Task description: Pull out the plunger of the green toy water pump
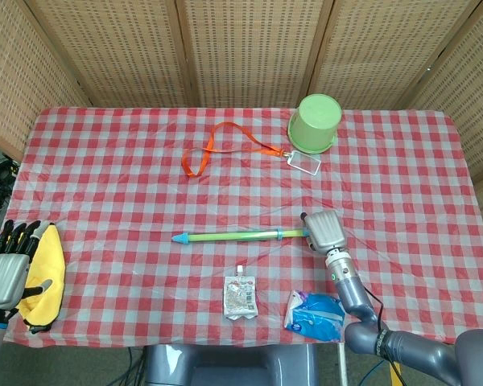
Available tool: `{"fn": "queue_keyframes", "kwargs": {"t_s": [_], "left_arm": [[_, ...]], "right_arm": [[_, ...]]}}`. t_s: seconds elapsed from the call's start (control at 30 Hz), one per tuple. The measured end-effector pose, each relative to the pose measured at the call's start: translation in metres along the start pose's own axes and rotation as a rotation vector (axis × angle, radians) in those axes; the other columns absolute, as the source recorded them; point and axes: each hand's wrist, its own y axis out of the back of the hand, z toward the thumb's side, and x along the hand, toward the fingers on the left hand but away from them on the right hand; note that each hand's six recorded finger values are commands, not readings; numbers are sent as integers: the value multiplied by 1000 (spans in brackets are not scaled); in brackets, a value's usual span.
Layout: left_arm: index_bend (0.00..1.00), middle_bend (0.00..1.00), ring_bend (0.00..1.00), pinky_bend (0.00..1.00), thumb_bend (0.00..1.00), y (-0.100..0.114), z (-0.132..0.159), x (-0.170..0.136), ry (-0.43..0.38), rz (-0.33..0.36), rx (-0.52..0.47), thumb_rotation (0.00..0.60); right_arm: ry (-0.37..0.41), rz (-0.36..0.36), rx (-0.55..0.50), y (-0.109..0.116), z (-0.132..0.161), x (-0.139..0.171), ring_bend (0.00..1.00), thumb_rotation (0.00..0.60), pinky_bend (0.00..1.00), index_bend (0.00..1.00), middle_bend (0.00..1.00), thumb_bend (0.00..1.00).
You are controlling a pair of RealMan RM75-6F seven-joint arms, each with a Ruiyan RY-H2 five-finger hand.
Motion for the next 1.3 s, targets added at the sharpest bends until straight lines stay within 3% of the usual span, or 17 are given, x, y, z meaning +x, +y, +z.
{"fn": "queue_keyframes", "kwargs": {"t_s": [0.43, 0.8, 1.3], "left_arm": [[0, 0, 0, 0, 68, -2, 2, 1, -1, -4, 9, 600], [0, 0, 0, 0, 72, -2, 7, 3, -10, -2, 12, 600], [0, 0, 0, 0, 73, -5, 11, 4, -19, -16, 6, 600]], "right_arm": [[-18, 32, -7, -13, -8, -8, 897, 600, 650, 472, 973, 505], [-27, 39, -9, -22, -13, -12, 915, 600, 651, 688, 1000, 531], [-47, 7, -21, -2, -16, -18, 923, 600, 651, 756, 1000, 561]]}}
